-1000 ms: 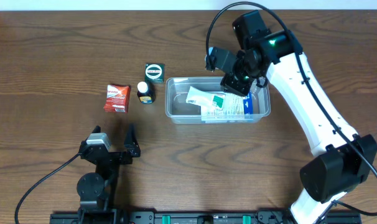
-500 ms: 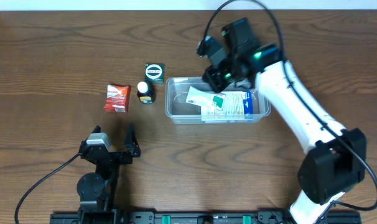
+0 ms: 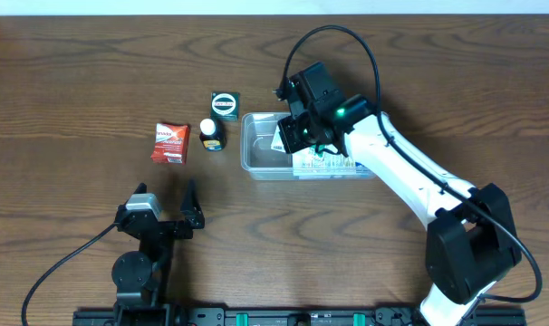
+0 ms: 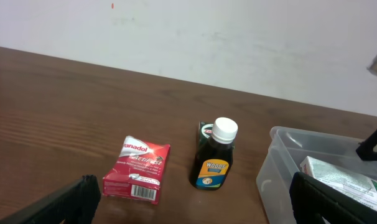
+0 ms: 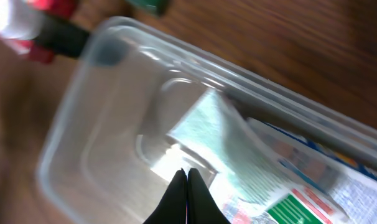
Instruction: Pack container
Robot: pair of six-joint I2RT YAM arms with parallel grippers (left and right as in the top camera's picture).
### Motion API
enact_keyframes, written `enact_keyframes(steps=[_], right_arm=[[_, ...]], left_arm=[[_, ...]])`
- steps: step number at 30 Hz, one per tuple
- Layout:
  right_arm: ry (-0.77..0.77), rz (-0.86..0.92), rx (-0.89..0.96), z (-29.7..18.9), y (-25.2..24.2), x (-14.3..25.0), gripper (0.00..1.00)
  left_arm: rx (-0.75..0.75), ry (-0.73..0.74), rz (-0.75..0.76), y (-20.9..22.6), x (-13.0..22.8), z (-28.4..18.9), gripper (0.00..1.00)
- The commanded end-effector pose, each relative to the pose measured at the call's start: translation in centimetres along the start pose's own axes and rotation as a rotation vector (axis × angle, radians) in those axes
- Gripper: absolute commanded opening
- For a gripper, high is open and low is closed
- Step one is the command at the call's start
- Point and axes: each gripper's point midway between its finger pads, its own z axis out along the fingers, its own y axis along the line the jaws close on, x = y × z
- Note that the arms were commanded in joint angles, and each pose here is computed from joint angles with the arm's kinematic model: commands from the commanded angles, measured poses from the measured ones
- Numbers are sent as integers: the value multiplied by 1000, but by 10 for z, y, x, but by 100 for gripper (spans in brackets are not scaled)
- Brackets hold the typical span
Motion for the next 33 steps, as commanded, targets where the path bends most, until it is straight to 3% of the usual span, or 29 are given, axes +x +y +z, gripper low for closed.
enact_keyframes(steps=[1,33], right_arm=[[0,82,83,11,-14,10,1],[29,145,283,27,-76,45,1]], left_arm=[[4,47,14,1,15,1,98],[4,47,14,1,15,1,98]])
